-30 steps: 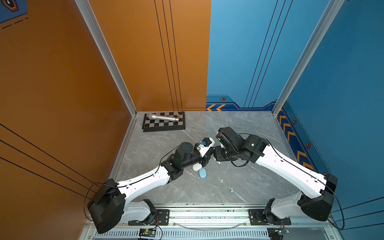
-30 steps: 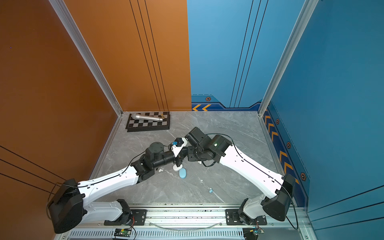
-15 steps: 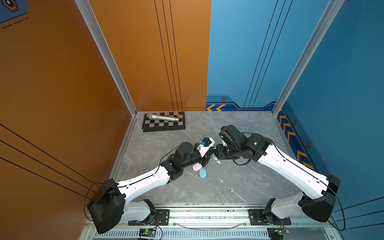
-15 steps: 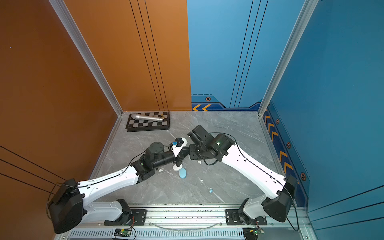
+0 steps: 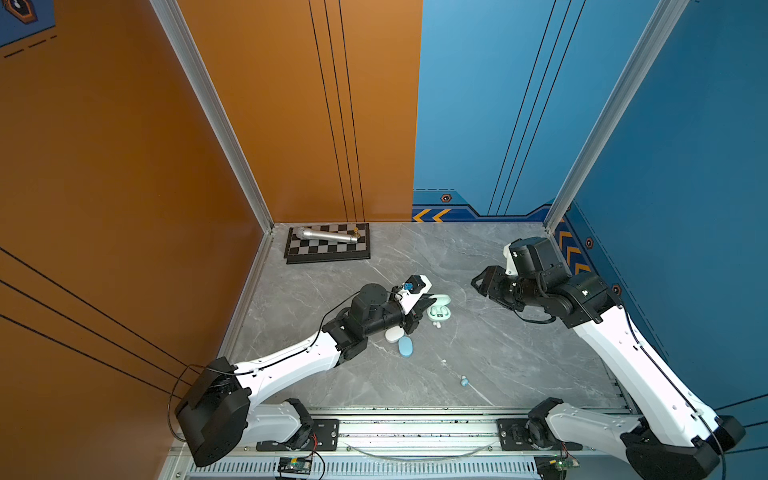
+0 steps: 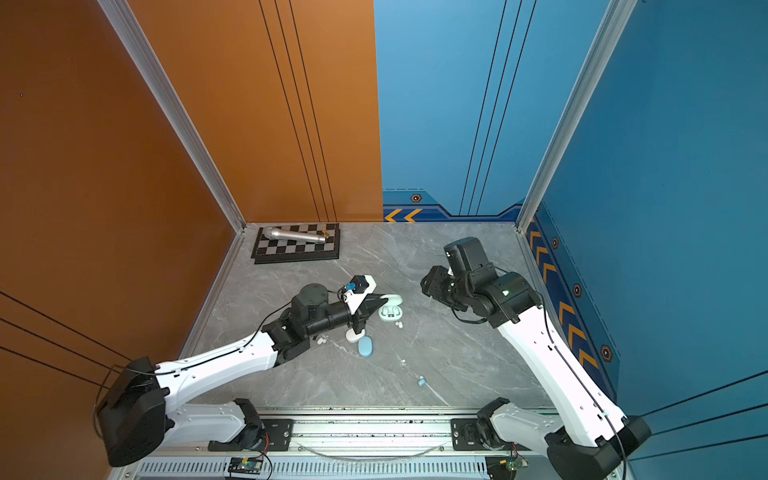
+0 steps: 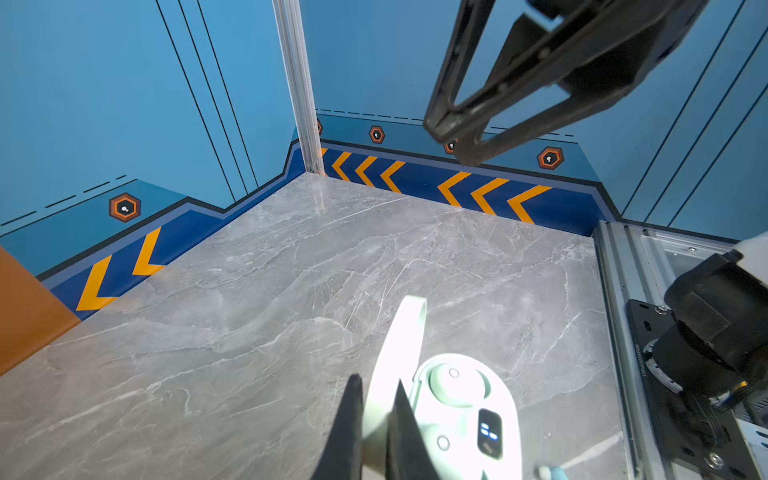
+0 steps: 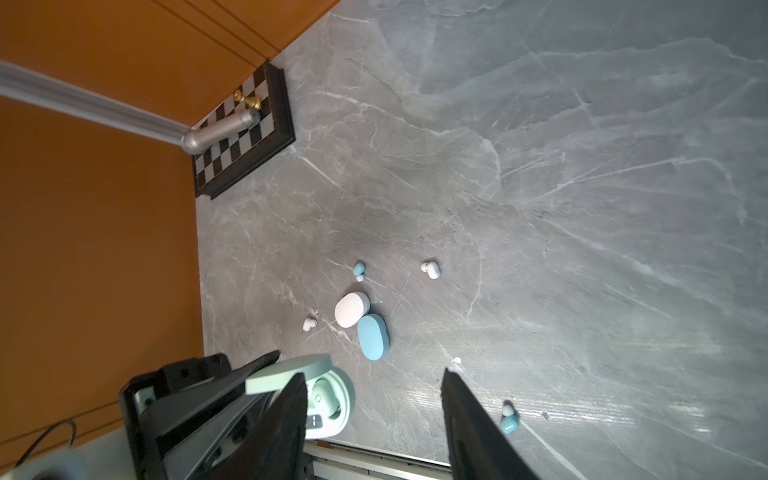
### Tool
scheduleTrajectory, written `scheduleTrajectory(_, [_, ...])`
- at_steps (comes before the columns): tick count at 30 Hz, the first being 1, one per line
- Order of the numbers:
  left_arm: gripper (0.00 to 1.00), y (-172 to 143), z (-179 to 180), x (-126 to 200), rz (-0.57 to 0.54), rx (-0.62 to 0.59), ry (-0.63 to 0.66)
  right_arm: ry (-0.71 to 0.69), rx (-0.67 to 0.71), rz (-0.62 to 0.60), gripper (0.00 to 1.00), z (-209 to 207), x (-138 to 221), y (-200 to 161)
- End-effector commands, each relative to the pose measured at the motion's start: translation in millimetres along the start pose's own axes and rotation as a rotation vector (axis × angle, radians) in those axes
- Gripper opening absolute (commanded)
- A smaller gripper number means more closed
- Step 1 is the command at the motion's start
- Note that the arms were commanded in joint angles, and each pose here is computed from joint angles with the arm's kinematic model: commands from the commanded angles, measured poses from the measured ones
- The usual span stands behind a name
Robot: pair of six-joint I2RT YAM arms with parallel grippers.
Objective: Insert wireless bluetooth earbuds into charging case
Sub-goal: Insert the wireless bluetooth earbud into the charging case, then place the charging case at the center of the table.
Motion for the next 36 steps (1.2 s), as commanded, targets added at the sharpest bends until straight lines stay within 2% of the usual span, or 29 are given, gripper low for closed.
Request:
scheduleTrajectory(1, [0.0,18.0,-8.2,-4.9,-0.053,-0.041,-0.038,-0.065,-0.201,0.067,0.56,-27.3,-14.2,-6.0])
scheduleTrajectory(5, [0.0,16.8,-14.5,-11.4,-0.043,-0.06,-0.047,-0.046,-0.326,0.085,0.56,-36.1,-18.1,-6.0])
scheduleTrajectory(12, [0.0,16.3,-21.1,-26.2,-0.026,-0.082,-0.052,-0.012,-0.383,0.155,0.56,-32.2,-19.1,-14.7])
scheduleTrajectory(22, [0.0,7.6,-18.4,-45.3,0.009,-0.109,-0.009,0.05,-0.64,0.218,0.51,-36.5,-27.8,-27.8])
scheduleTrajectory(36, [0.0,8.4,-25.1,-57.2,0.011,-0.132,-0.011,0.106,-0.699,0.23,0.46,-22.6,-32.8,-27.4])
Point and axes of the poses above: each gripper's point midway between its finger pads, its own x axis back along the fingers, its own z axis along the line the jaws close on, y = z × x, the point moved 4 cm from there along x, back along the fingers, and after that the axes turned 15 degrees about -x, right-handed, at the moved point
